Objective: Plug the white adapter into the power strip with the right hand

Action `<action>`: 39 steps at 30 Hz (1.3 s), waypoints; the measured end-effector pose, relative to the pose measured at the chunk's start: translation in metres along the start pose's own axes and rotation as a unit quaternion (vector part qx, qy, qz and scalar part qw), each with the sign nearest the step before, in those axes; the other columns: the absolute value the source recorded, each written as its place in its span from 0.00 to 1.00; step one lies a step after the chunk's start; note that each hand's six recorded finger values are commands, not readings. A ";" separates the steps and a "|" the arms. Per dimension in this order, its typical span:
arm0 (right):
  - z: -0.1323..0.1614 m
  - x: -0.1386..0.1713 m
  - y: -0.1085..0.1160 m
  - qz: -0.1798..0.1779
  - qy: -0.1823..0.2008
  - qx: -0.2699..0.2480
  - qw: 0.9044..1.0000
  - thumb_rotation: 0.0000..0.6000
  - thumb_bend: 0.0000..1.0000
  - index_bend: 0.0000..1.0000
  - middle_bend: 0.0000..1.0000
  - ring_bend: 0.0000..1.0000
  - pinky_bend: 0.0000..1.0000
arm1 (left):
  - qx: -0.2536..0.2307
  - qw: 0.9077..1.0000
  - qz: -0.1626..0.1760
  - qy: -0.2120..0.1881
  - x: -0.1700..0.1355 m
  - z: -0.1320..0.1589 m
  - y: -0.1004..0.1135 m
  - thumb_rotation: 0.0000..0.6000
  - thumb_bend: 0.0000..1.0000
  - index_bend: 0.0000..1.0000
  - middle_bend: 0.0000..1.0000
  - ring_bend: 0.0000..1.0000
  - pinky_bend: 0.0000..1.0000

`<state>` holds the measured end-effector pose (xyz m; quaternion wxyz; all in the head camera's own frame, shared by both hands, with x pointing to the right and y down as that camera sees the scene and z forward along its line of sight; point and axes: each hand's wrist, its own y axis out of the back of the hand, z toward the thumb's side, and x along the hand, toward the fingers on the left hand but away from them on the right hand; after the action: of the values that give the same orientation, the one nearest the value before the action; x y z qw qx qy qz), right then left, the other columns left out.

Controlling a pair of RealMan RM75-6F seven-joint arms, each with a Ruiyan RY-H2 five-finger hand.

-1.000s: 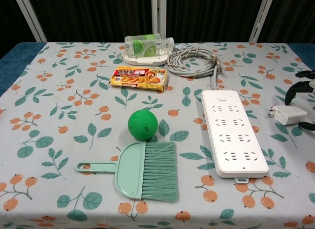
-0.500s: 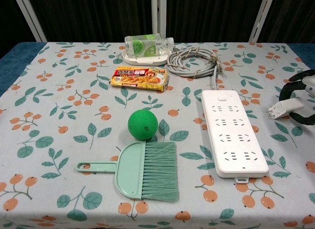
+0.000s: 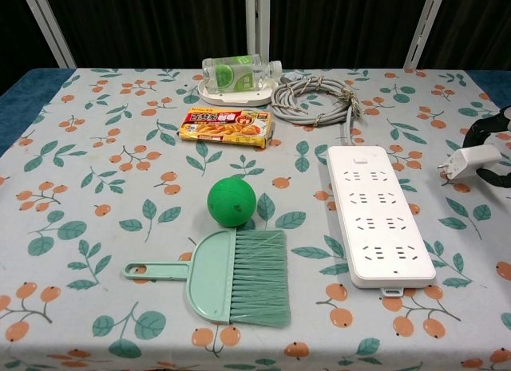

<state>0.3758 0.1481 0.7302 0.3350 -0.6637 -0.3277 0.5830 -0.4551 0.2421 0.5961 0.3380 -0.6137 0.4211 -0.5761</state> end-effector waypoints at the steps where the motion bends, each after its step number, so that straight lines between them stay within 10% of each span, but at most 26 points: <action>1: -0.001 0.000 -0.001 0.002 -0.003 -0.002 1.000 1.00 0.33 0.50 0.41 0.19 0.00 | -0.001 1.000 0.000 0.000 0.000 0.000 -0.001 1.00 0.13 0.00 0.00 0.00 0.00; 8: -0.008 0.000 -0.002 0.016 -0.022 -0.014 1.000 1.00 0.33 0.51 0.44 0.20 0.00 | -0.001 1.000 -0.003 0.000 -0.001 -0.002 -0.002 1.00 0.13 0.00 0.00 0.00 0.00; 17: 0.004 -0.004 0.033 0.008 0.021 0.152 0.988 1.00 0.38 0.62 0.52 0.28 0.00 | -0.001 1.000 -0.002 -0.008 0.000 0.002 -0.001 1.00 0.13 0.00 0.00 0.00 0.00; 28: 0.041 -0.015 0.052 0.032 0.062 0.432 0.899 1.00 0.40 0.63 0.55 0.28 0.00 | -0.007 1.000 -0.005 -0.007 -0.003 0.000 -0.005 1.00 0.13 0.00 0.00 0.00 0.00; 39: 0.075 -0.022 0.028 0.103 -0.009 0.552 0.827 1.00 0.40 0.63 0.54 0.28 0.00 | -0.016 1.000 -0.009 -0.006 0.000 -0.007 -0.010 1.00 0.13 0.00 0.00 0.00 0.00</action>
<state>0.3002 0.1188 0.7121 0.5809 -0.3925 0.1162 0.7036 -0.4609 0.2472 0.6058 0.3254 -0.6265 0.4228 -0.5682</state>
